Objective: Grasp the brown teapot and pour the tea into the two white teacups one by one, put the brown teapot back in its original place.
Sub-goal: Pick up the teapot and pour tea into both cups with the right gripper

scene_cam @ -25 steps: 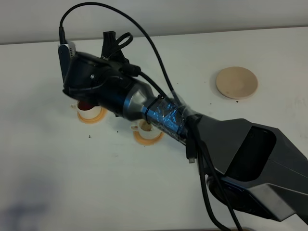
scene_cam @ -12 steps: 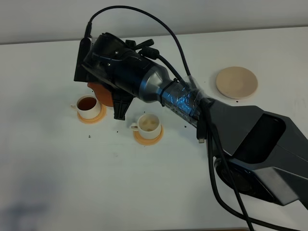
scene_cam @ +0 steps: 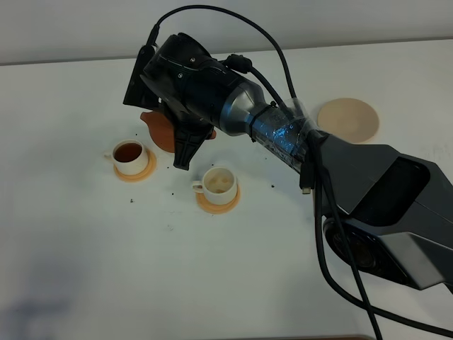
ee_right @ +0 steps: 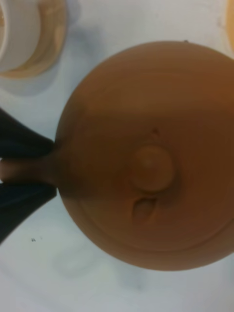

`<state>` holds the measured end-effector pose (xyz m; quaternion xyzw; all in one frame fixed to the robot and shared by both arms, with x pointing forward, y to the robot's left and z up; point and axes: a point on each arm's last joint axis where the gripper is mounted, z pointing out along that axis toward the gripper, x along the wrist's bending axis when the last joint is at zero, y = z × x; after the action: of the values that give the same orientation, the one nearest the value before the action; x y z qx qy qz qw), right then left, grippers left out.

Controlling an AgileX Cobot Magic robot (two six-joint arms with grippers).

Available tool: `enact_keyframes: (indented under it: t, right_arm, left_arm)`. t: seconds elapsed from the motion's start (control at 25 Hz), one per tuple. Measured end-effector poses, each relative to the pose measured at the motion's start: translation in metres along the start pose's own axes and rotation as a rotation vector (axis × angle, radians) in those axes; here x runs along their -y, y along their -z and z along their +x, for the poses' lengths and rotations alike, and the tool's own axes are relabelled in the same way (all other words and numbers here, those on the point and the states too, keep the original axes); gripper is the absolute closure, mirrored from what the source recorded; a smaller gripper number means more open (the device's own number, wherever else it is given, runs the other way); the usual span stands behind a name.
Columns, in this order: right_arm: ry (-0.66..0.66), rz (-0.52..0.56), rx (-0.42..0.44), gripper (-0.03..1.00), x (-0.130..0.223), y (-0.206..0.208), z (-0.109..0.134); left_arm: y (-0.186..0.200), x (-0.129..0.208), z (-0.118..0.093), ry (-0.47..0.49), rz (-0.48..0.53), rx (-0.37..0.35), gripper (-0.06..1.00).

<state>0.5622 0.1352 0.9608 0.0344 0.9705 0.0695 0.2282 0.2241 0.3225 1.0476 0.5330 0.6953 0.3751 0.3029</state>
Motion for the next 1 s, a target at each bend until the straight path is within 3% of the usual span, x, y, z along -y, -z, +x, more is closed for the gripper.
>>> enact_keyframes:
  t: [0.48,1.0]
  right_arm:
    - [-0.136,-0.086,0.061,0.87,0.003,0.063,-0.023]
    - [-0.170,0.137,-0.020,0.87,0.063,0.079,0.007]
  left_arm:
    - [0.000,0.000,0.000,0.000,0.000,0.000,0.39]
    - [0.000,0.000,0.000,0.000,0.000,0.000,0.39]
